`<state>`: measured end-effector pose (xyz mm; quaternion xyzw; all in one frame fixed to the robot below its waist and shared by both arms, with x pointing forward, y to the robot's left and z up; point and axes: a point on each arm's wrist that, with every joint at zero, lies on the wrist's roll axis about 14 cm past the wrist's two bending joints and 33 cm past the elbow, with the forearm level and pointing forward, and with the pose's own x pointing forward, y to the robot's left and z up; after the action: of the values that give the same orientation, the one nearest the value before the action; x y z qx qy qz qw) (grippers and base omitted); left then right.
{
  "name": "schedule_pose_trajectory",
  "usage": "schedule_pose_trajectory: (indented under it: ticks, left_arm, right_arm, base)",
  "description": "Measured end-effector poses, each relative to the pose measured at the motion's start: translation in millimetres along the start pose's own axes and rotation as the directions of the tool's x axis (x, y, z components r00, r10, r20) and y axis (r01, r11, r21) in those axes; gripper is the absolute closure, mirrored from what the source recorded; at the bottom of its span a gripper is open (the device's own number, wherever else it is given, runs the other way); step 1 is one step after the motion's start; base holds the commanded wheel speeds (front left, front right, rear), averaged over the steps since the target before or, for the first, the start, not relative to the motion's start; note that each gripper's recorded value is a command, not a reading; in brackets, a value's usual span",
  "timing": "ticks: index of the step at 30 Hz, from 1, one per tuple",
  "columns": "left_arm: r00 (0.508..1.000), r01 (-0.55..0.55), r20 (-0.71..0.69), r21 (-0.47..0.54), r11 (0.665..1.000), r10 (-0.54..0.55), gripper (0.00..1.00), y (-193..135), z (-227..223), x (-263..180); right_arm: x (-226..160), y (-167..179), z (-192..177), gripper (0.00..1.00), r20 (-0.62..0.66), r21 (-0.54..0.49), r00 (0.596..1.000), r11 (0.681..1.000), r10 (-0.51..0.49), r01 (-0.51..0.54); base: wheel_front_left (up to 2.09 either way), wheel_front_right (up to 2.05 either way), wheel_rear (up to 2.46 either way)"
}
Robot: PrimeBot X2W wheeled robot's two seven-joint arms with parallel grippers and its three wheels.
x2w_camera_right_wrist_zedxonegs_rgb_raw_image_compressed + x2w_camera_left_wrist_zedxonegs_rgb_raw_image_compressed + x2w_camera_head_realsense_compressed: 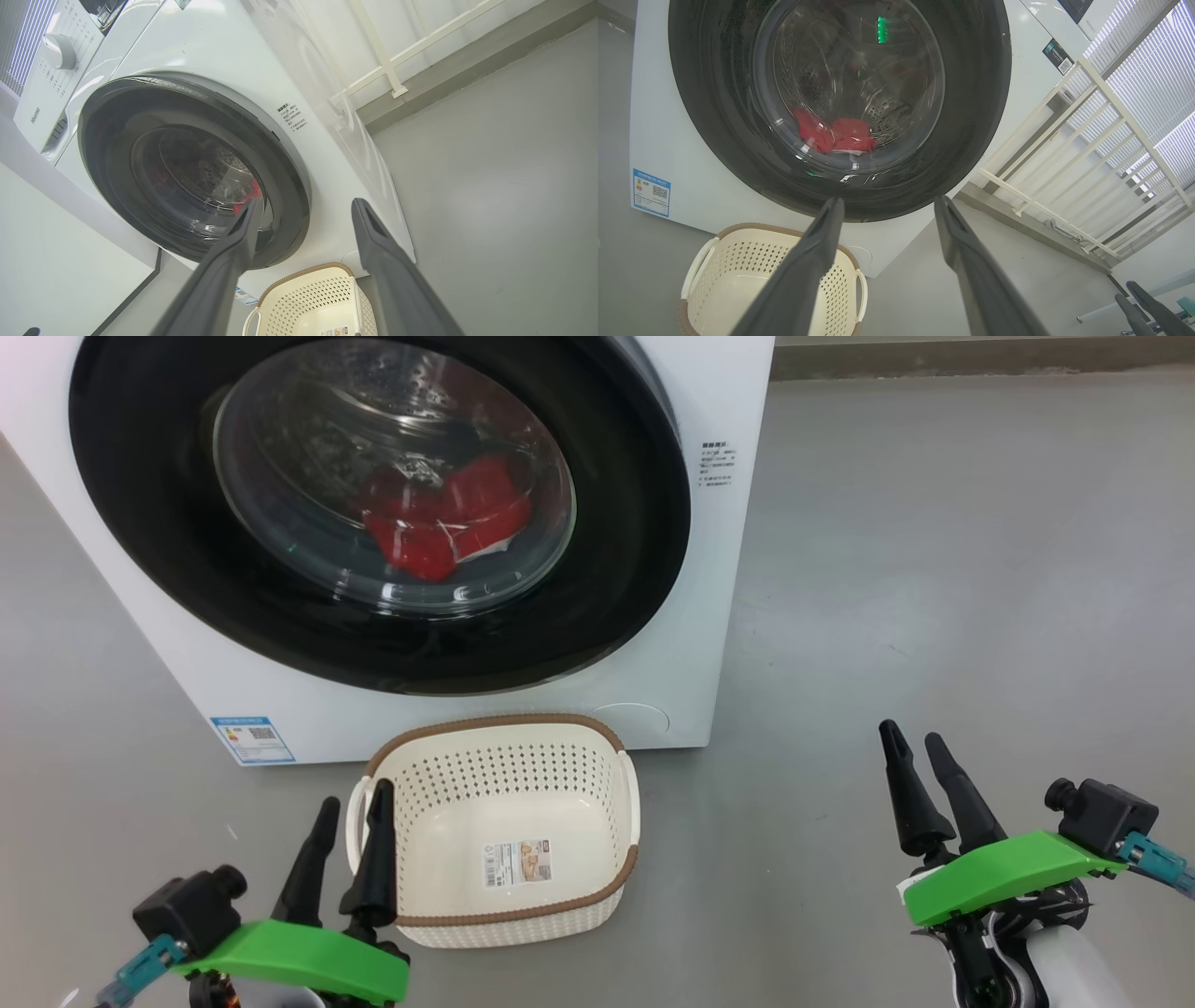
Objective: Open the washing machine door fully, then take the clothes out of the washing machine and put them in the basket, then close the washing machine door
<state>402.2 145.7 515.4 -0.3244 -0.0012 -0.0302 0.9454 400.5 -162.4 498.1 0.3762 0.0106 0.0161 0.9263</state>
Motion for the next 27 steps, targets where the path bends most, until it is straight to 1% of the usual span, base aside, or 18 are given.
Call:
schedule_pose_trajectory:
  ticks: [14,20,27]
  left_arm:
    - [1.000,-0.012,0.022,0.150,0.989,0.009,0.00,0.7,1.3,5.6]
    - [0.999,0.003,0.044,0.217,0.976,-0.013,0.00,-6.0,7.2,12.4]
    - [0.998,0.002,0.060,0.282,0.959,-0.020,0.00,-6.8,9.0,13.7]
  right_arm:
    - [8.6,13.3,6.8,0.00,0.026,-0.147,0.998,0.988,0.053,-0.048]
    - [10.1,18.2,4.2,0.00,0.020,-0.215,0.997,0.974,0.075,-0.069]
    - [16.8,27.5,12.7,0.00,0.044,-0.286,0.993,0.954,0.111,-0.094]
  base:
    - [0.00,0.00,0.00]
    - [0.00,0.00,0.00]
    - [0.00,0.00,0.00]
